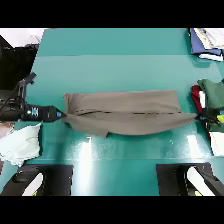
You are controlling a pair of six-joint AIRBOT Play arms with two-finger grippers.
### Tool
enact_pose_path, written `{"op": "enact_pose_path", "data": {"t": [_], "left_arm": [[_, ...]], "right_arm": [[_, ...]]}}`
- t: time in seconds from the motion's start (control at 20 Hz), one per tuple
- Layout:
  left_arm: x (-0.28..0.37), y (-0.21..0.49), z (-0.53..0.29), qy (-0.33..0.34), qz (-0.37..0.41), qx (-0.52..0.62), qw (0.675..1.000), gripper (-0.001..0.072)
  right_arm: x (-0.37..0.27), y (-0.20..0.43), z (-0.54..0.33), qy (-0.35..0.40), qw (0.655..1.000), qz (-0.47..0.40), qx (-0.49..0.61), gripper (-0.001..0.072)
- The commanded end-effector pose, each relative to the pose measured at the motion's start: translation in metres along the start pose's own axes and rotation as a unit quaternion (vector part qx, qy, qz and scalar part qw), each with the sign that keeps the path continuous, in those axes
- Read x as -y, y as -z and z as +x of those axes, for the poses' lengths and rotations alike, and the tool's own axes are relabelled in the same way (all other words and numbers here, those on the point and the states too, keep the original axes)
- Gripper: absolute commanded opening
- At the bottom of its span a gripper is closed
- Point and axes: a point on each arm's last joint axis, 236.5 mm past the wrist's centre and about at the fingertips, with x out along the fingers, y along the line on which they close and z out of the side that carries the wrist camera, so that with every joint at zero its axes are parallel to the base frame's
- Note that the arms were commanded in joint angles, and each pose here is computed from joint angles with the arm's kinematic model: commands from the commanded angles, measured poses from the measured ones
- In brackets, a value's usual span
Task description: Fold the shirts.
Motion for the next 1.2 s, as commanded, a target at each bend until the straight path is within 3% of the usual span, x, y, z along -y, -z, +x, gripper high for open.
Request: {"op": "enact_pose_path", "data": {"t": [0.0,0.6,0.65,0.7,0.75,0.8,1.05,1.1,1.15], "left_arm": [[-0.019,-0.054,0.001,-0.031,-0.011,0.098,0.995,0.0027],[-0.087,-0.121,0.048,-0.082,-0.071,0.181,0.978,0.0029],[-0.092,-0.128,0.049,-0.085,-0.081,0.193,0.974,0.0091],[-0.097,-0.134,0.05,-0.086,-0.1,0.207,0.969,0.0398],[-0.102,-0.141,0.049,-0.085,-0.125,0.223,0.963,0.0659],[-0.104,-0.146,0.048,-0.083,-0.142,0.237,0.958,0.0668],[-0.085,-0.132,0.05,-0.07,-0.111,0.179,0.975,0.0661],[-0.08,-0.121,0.054,-0.066,-0.103,0.152,0.981,0.0573],[-0.077,-0.11,0.058,-0.064,-0.097,0.126,0.985,0.03]], "right_arm": [[-0.009,-0.044,0.008,0.0,1.0,-0.001,0.024,0.0012],[-0.026,-0.138,0.072,-0.01,0.999,-0.004,0.039,0.0018],[-0.03,-0.148,0.078,-0.01,0.999,0.004,0.05,0.0031],[-0.036,-0.159,0.084,-0.018,0.998,0.006,0.061,0.0251],[-0.045,-0.166,0.089,-0.037,0.997,0.013,0.066,0.0504],[-0.053,-0.172,0.093,-0.058,0.996,0.024,0.067,0.0541],[-0.031,-0.158,0.088,-0.081,0.997,0.01,0.015,0.0534],[-0.018,-0.147,0.088,-0.083,0.996,0.015,-0.002,0.0534],[-0.004,-0.134,0.09,-0.086,0.996,0.023,-0.021,0.0534]]}}
